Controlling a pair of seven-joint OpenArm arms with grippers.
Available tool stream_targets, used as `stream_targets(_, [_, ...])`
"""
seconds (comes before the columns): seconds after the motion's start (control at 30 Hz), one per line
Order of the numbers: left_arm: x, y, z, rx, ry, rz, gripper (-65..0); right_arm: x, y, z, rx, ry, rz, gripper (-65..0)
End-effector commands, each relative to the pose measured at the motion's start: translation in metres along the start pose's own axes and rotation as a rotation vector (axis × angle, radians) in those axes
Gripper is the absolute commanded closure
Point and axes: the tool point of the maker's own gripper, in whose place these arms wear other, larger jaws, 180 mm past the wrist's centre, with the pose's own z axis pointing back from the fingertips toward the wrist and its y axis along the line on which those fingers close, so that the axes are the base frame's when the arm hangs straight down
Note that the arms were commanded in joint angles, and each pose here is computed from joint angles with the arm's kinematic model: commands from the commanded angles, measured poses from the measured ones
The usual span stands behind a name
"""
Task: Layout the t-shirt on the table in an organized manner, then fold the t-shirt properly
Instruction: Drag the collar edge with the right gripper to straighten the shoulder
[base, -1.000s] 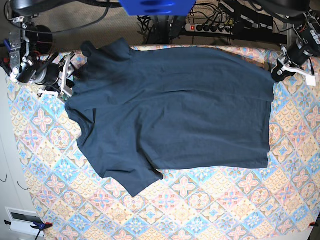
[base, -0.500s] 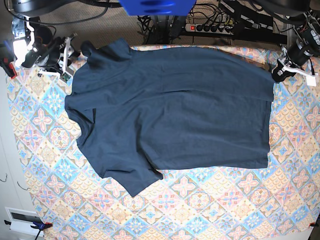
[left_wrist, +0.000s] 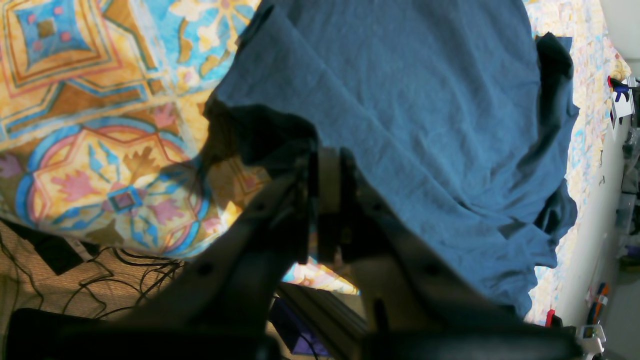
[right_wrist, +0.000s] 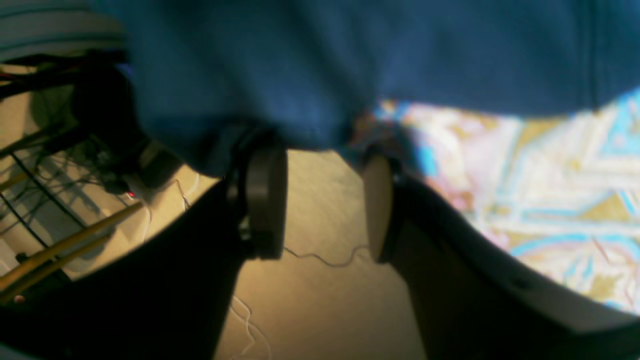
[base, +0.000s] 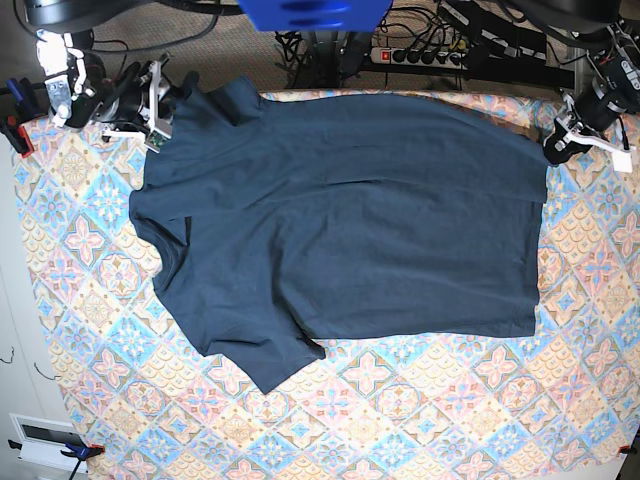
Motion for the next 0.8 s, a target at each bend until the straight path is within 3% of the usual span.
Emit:
stream_targets(0.0, [0.010, -0.004, 0.004, -0.010, -0.024, -0.023, 0.0, 0.005, -0.007, 0.008, -0.020, -0.014, 0.020, -24.3])
stream_targets(0.33, [0.010, -0.003, 0.005, -0.008, -0.023, -0.026, 0.0, 0.033, -0.013, 0.008, -0.041, -0.093, 0.021, -24.3])
stream_targets(0.47, [0.010, -0.003, 0.005, -0.008, -0.023, -0.026, 0.0, 0.042, -0.028, 0.018, -0.092, -0.150, 0.014, -24.3])
stream_targets(0.63, [0.011, -0.004, 0.004, -0.009, -0.024, -0.026, 0.0, 0.059, -0.029, 0.024, -0.121, -0.223, 0.051, -24.3])
stream_targets(0.77, [0.011, -0.004, 0.004, -0.009, -0.024, -0.026, 0.0, 0.060, -0.037, 0.028, -0.196, -0.203, 0.118, -24.3])
